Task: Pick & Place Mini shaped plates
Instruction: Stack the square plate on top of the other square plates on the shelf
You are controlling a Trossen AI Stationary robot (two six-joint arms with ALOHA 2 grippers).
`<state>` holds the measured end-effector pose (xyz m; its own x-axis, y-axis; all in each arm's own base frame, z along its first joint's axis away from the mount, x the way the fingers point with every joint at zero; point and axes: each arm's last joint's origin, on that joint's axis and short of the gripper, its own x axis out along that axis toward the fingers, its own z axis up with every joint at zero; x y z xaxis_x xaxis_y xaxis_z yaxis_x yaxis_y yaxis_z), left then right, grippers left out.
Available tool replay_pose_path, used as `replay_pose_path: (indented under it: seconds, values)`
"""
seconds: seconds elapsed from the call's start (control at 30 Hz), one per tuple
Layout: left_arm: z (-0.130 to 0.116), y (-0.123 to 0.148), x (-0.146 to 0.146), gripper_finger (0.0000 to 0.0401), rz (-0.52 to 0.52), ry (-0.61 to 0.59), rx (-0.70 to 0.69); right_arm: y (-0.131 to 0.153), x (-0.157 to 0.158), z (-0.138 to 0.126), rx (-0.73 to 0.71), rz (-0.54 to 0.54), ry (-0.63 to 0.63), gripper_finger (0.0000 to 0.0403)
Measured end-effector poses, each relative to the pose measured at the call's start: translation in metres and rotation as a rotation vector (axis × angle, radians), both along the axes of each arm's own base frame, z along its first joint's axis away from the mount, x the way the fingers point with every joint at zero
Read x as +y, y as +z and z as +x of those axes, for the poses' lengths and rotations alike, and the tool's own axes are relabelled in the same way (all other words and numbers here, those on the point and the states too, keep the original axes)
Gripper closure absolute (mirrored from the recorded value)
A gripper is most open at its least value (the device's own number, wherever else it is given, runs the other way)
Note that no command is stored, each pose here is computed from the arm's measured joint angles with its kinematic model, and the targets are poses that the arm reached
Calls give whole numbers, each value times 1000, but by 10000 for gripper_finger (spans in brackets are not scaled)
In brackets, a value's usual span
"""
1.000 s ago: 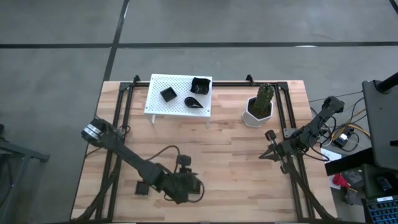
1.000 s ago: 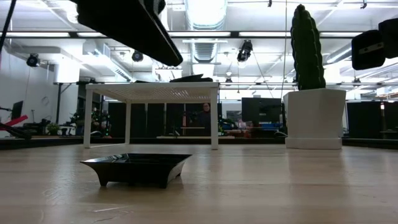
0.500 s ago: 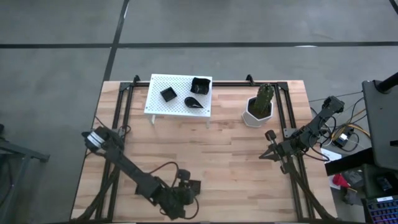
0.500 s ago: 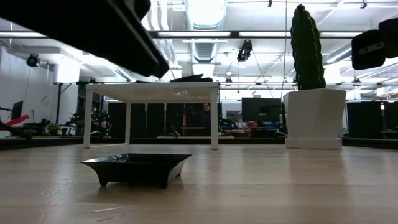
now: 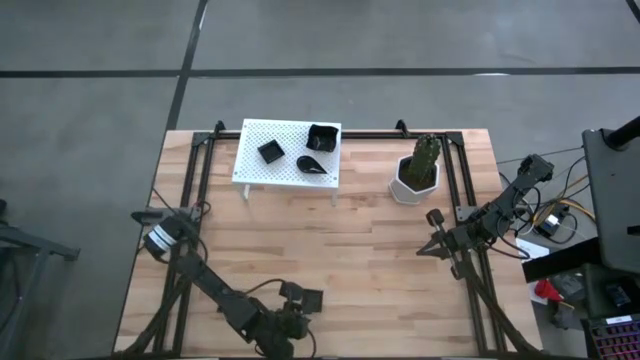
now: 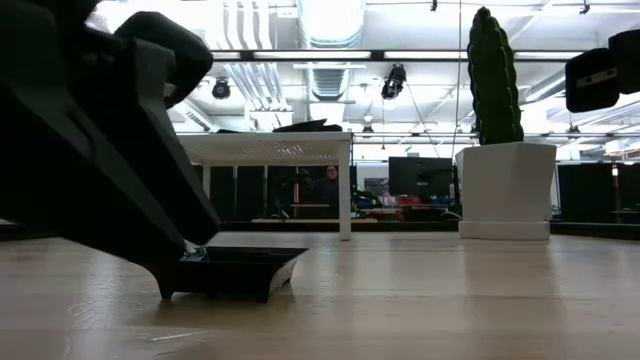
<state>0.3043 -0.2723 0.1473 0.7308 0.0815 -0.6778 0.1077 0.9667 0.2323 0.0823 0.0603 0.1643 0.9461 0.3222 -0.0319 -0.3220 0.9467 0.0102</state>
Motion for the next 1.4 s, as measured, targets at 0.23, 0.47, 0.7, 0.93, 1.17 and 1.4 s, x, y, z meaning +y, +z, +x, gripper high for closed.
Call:
replay_pose_path:
  seconds: [0.23,0.47,0.7,0.93,1.17,1.4]
  values:
    - [1,0,1,314,29,31,-28,0,0,0,0,0,0,394]
    - [-2,-8,3,314,39,21,13,0,0,0,0,1,0,394]
    - [-1,-12,9,314,63,33,20,0,0,0,0,-1,0,394]
    - [1,-15,14,314,79,52,19,0,0,0,1,1,0,394]
    - [1,-18,17,314,83,54,32,0,0,0,0,-1,0,394]
    - [3,-18,20,351,81,63,34,0,0,0,0,1,0,394]
